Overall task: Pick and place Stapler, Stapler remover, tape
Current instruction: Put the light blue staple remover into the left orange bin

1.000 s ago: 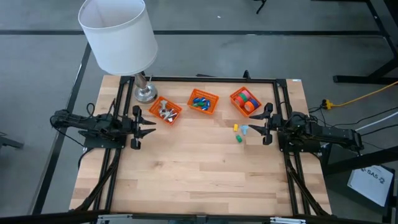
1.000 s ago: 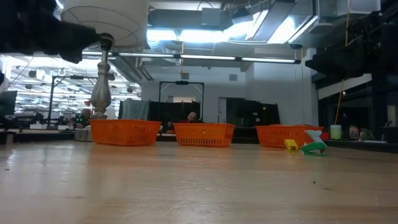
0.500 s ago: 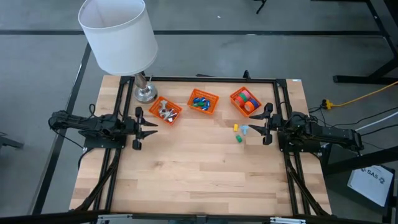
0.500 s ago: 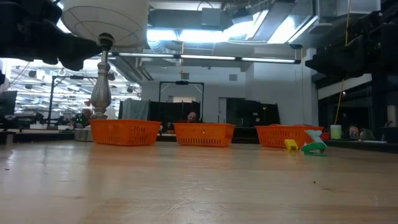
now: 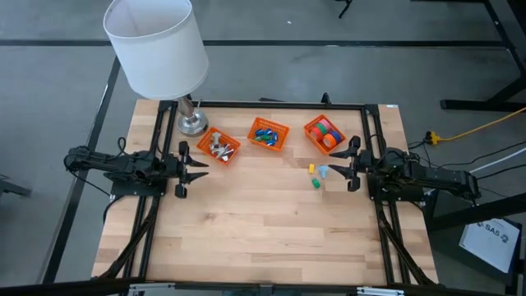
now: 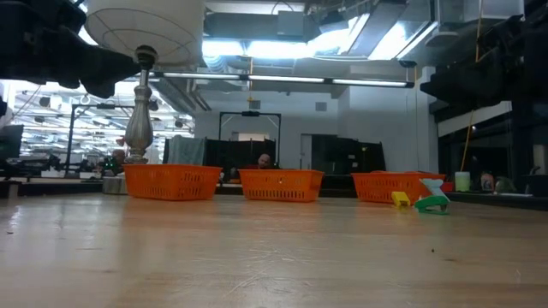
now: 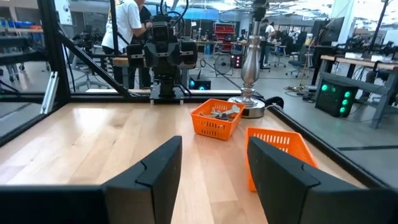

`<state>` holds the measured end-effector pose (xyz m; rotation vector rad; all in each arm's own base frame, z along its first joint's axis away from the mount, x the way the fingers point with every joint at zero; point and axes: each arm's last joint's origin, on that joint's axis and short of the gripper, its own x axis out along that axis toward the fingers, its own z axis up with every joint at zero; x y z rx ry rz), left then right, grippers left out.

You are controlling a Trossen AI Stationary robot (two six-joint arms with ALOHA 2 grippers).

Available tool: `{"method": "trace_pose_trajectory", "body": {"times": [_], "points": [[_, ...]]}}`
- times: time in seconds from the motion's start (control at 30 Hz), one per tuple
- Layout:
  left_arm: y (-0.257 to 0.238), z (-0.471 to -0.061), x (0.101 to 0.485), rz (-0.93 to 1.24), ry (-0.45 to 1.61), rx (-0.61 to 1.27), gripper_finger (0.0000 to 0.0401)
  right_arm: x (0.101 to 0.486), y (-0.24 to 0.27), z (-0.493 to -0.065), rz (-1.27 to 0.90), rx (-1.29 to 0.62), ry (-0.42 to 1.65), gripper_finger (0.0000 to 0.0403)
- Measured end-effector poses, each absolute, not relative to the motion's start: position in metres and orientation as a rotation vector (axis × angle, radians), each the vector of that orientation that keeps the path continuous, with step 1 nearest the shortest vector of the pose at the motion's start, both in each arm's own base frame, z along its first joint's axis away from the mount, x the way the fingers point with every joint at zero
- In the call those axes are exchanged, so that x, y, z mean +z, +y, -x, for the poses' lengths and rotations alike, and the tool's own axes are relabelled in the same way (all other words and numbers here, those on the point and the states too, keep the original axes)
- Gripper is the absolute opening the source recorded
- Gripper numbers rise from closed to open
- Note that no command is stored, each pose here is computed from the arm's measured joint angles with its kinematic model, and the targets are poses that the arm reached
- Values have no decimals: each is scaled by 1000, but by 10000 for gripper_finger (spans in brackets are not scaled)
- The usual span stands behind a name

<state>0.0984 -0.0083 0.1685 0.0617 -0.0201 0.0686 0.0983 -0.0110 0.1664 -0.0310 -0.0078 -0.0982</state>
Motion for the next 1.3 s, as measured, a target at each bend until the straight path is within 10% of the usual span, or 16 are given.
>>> {"method": "trace_pose_trajectory", "body": {"times": [1.3], "points": [[-8, -98, 169, -62, -20, 69, 108, 179, -6, -98, -174, -9, -140, 188]]}}
